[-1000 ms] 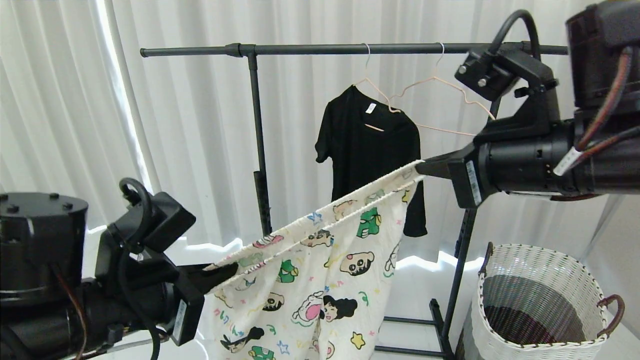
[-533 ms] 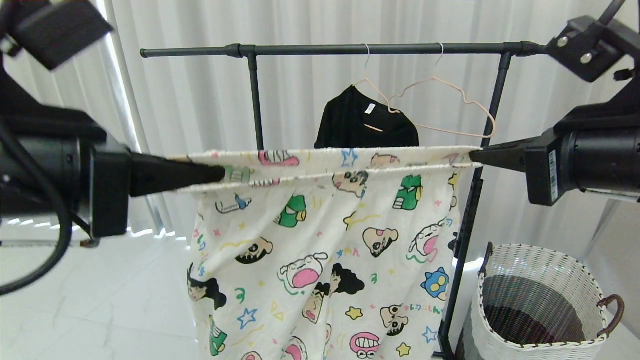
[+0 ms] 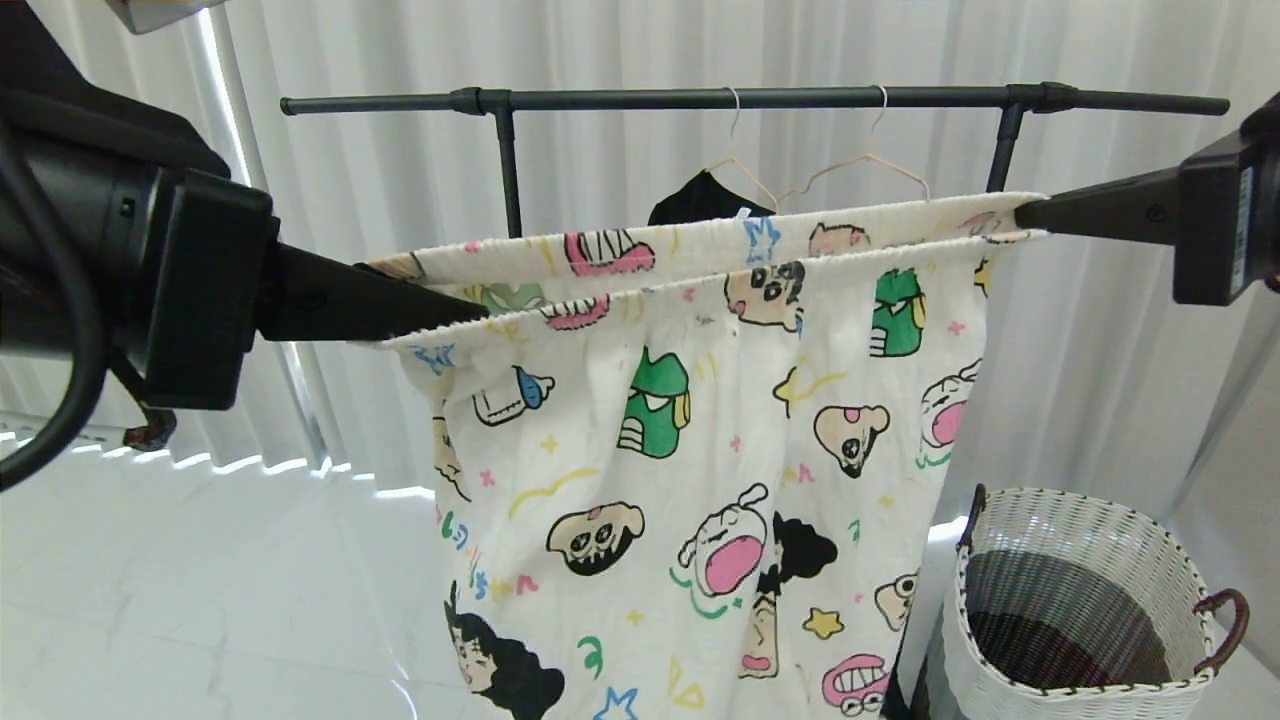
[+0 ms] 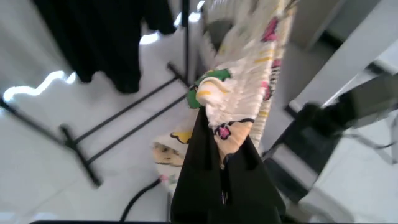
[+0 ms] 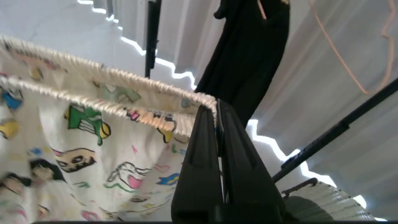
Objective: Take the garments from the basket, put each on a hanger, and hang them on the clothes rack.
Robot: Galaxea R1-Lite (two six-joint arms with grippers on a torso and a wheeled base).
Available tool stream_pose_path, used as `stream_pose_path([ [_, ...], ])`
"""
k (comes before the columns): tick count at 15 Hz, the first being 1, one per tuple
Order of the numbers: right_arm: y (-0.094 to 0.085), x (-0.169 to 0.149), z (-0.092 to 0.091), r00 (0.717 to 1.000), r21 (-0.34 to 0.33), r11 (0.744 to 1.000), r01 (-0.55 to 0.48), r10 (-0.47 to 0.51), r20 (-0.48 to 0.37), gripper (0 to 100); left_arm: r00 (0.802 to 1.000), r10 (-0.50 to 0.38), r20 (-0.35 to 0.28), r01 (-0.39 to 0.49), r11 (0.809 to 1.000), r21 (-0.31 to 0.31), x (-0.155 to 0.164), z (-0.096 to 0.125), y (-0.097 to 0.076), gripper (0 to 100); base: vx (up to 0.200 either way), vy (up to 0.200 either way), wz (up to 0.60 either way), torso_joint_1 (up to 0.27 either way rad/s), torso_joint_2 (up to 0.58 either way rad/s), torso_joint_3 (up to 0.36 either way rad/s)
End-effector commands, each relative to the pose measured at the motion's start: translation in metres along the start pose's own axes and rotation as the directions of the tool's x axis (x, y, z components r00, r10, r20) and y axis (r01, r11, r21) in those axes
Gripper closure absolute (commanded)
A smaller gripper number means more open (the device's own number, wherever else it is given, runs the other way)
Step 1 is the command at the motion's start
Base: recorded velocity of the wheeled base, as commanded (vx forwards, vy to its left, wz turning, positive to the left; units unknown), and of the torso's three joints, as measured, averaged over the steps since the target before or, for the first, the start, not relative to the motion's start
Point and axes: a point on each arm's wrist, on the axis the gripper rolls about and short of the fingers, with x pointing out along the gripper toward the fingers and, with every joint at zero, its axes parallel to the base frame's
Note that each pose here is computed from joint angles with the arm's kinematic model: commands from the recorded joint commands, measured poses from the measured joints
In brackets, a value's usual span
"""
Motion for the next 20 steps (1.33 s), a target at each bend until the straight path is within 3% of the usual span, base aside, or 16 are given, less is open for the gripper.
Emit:
stream_pose_path([
  [1, -0.003, -0.011, 0.006, 0.999, 0.004, 1.000, 0.007, -0.007, 0.035, 100, 0.993, 0.111, -0.029, -0.111, 0.994, 0.014, 0.001, -0.005, 0.003, 100, 0.000, 0.000, 0.00, 0.000, 0.00, 0.000],
  [2, -0.002, -0.013, 0.005, 0.999, 0.000, 1.000, 0.002, -0.002, 0.035, 100, 0.990, 0.136, -0.033, -0.135, 0.991, 0.024, 0.002, -0.006, 0.001, 100, 0.000, 0.000, 0.00, 0.000, 0.00, 0.000],
  [6, -0.001, -0.015, 0.001, 1.000, -0.046, 0.999, -0.003, 0.004, 0.023, 100, 0.996, 0.078, -0.039, -0.076, 0.996, 0.049, 0.005, -0.007, -0.011, 100, 0.000, 0.000, 0.00, 0.000, 0.00, 0.000],
  [10, -0.006, -0.061, -0.012, 1.000, -0.052, 0.999, -0.013, 0.012, -0.019, 100, 0.992, 0.108, -0.061, -0.106, 0.994, 0.039, 0.014, -0.006, -0.007, 100, 0.000, 0.000, 0.00, 0.000, 0.00, 0.000],
  [13, -0.005, -0.101, -0.027, 0.993, -0.073, 0.994, -0.087, 0.081, -0.082, 100, 0.994, 0.109, -0.031, -0.108, 0.993, 0.039, 0.023, 0.000, -0.006, 100, 0.000, 0.000, 0.00, 0.000, 0.00, 0.000],
  [14, -0.002, -0.110, -0.034, 0.984, -0.089, 0.985, -0.149, 0.139, -0.108, 100, 0.994, 0.108, -0.015, -0.108, 0.993, 0.040, 0.031, 0.004, -0.005, 100, 0.000, 0.000, 0.00, 0.000, 0.00, 0.000],
  [17, 0.017, -0.107, -0.050, 0.927, -0.149, 0.924, -0.352, 0.322, -0.191, 100, 0.994, 0.108, -0.016, -0.108, 0.993, 0.041, 0.048, 0.009, -0.003, 100, 0.000, 0.000, 0.00, 0.000, 0.00, 0.000],
  [18, 0.024, -0.100, -0.052, 0.913, -0.163, 0.911, -0.380, 0.341, -0.222, 100, 0.994, 0.112, -0.022, -0.111, 0.993, 0.041, 0.051, 0.009, -0.002, 100, 0.000, 0.000, 0.00, 0.000, 0.00, 0.000],
  [20, 0.030, -0.091, -0.048, 0.915, -0.162, 0.911, -0.380, 0.346, -0.207, 100, 0.993, 0.113, -0.019, -0.112, 0.993, 0.043, 0.049, 0.009, -0.002, 100, 0.000, 0.000, 0.00, 0.000, 0.00, 0.000],
])
